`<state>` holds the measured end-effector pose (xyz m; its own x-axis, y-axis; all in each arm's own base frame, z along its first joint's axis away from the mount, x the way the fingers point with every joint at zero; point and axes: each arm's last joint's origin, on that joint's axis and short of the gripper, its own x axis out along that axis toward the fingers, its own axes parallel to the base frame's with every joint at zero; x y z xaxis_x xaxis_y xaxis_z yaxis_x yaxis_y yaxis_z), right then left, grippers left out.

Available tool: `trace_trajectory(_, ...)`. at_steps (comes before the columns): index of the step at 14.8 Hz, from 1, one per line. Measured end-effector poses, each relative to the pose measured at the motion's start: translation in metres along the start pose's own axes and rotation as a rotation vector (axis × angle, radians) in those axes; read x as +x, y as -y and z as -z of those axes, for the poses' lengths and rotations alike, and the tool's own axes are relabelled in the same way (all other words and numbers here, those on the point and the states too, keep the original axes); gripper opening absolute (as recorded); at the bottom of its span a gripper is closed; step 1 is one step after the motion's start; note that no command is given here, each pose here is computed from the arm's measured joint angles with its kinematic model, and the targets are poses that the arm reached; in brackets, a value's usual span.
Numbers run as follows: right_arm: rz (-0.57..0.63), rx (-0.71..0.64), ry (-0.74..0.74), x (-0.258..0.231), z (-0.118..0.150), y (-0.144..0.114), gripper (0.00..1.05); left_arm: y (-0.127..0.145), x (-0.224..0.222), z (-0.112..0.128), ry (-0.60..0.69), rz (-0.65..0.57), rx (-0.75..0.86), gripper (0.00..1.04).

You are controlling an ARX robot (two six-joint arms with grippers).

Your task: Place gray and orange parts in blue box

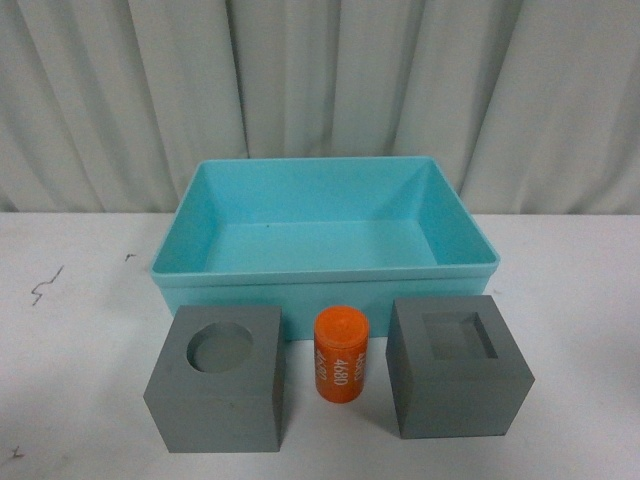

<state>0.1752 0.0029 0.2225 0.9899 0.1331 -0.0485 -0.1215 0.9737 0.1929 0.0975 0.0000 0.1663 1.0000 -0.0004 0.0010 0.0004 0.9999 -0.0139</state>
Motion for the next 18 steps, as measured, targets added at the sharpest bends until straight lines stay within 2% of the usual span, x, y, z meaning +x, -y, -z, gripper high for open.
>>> trace_trajectory(1,-0.005,0.037,-0.097,0.027,-0.001,0.000,0.98,0.000,0.000,0.000,0.000,0.000,0.000,0.98)
trace_trajectory(2,0.014,0.118,-0.292,0.076,0.006,0.002,0.98,0.000,0.000,0.000,0.000,0.000,0.000,0.98)
trace_trajectory(3,-0.030,0.158,-0.592,0.139,0.042,-0.013,0.98,0.000,0.000,0.000,0.000,0.000,0.000,0.98)
trace_trajectory(4,-0.040,0.158,-0.659,0.145,0.055,-0.018,0.98,0.000,0.000,0.000,0.000,0.000,0.000,0.98)
trace_trajectory(5,-0.038,0.157,-0.703,0.149,0.064,-0.020,0.98,0.000,0.000,0.000,0.000,0.000,0.000,0.98)
trace_trajectory(14,-0.050,0.153,-0.794,0.158,0.084,-0.026,0.98,0.000,0.000,0.000,0.000,0.000,0.000,0.98)
trace_trajectory(18,-0.082,0.148,-0.856,0.161,0.106,-0.034,0.98,0.000,0.000,0.000,0.000,0.000,0.000,0.98)
